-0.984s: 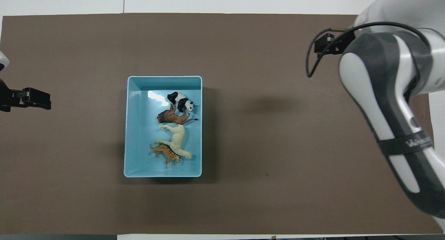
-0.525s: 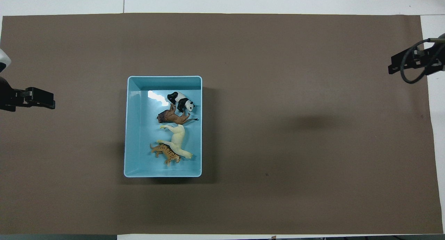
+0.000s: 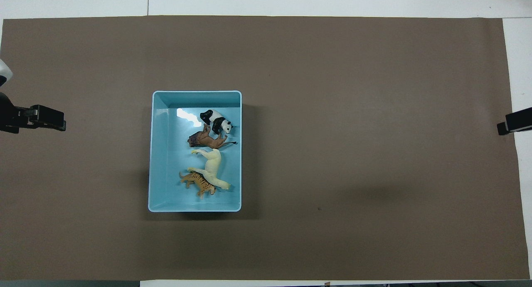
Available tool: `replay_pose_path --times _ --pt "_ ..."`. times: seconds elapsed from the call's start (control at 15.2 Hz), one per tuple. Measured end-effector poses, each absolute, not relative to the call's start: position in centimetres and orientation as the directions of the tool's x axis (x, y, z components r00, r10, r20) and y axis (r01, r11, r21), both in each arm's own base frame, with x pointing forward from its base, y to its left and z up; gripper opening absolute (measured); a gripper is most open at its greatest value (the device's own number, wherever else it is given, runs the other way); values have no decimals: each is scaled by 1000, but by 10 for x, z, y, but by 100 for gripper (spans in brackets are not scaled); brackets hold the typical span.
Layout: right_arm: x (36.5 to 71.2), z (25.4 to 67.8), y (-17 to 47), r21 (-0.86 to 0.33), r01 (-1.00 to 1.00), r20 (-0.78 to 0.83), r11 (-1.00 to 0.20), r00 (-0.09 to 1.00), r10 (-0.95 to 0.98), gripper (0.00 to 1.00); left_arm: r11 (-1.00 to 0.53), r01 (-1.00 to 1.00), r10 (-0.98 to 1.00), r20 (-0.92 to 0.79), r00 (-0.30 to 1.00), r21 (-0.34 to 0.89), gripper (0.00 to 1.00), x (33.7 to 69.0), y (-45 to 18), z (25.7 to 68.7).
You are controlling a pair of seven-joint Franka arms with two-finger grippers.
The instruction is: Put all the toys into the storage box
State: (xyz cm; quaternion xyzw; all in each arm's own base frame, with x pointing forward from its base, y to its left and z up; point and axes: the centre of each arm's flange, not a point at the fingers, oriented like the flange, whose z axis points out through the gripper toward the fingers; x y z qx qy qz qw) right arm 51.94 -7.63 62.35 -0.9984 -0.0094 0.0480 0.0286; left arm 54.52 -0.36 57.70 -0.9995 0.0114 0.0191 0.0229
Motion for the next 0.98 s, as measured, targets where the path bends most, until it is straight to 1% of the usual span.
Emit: replay_pose_path --times 0.07,0.26,0.39,0.66,0.98 --pt "515 623 -79 -58 39 -86 -998 995 44 100 -999 -25 -23 -39 999 -45 100 545 -4 577" --pt "517 626 -83 -43 66 -47 -997 997 68 100 -999 -29 -27 -39 999 -37 100 546 -5 576" --pt "518 631 -81 -35 70 -41 -997 997 72 100 -1000 -26 -26 -35 999 -3 100 546 -9 577" --pt "517 630 -89 41 71 -77 -997 995 68 100 -1000 -25 -26 -33 999 9 100 546 -11 577" --pt "518 631 -85 43 77 -75 -996 994 74 100 -999 -33 -34 -35 999 9 100 546 -15 576"
